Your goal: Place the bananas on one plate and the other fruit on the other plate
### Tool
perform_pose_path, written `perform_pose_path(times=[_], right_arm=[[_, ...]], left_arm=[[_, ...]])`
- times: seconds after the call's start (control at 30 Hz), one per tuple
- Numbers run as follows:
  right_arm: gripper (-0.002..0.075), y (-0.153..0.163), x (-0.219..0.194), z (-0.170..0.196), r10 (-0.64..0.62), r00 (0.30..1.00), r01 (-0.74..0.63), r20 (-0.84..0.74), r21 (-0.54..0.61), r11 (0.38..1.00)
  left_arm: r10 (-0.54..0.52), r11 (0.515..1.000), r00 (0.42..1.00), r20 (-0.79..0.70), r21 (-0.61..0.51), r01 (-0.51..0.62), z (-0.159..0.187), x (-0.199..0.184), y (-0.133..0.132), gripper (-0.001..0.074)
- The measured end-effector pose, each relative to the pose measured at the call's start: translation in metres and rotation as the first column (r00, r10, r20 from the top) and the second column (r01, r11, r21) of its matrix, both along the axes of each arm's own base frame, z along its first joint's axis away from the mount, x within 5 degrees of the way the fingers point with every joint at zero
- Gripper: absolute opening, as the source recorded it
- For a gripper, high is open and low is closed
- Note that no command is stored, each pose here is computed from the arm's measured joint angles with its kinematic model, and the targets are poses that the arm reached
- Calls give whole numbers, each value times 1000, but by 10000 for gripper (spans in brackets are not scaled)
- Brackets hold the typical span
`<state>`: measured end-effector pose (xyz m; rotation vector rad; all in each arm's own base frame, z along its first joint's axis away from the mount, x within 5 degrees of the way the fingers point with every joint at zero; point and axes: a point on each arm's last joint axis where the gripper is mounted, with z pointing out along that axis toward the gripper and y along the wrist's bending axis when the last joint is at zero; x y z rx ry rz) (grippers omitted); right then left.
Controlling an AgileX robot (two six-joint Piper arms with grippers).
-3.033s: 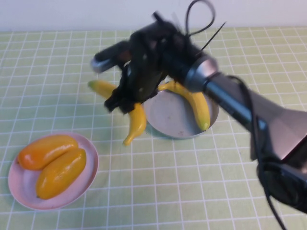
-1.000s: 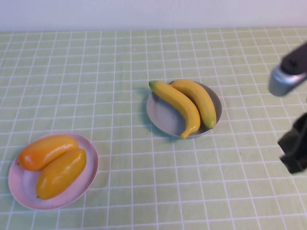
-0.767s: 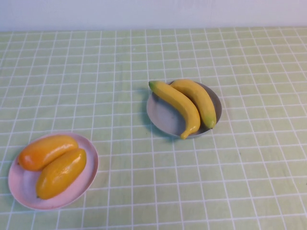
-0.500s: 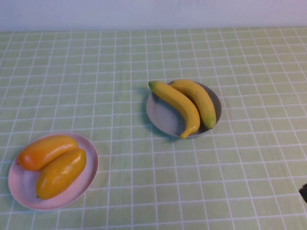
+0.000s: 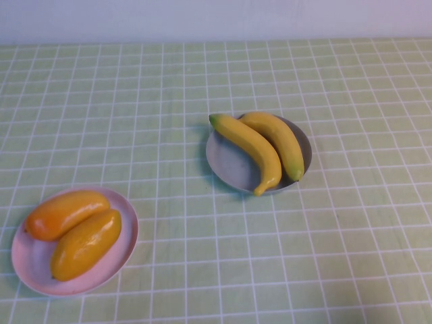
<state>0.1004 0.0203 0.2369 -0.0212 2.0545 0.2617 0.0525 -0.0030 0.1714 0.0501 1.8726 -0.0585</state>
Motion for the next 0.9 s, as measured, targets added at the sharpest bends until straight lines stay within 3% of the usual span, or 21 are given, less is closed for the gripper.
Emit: perform_pose_path(times=[0.33,0.6,0.9], right_arm=[[-15,-14,-36,-40,-89,952,112,291,-61,992],[-15,-14,-44,-49,-89,927,116,364,-52,992],[-15,-13,-45,-54,-73,949,95,308,-59,994]], left_arm=[[0,1000,1000,0,0,0,0,0,0,2],[0,1000,1000,0,0,0,0,0,0,2],[0,1000,1000,0,0,0,0,0,0,2]])
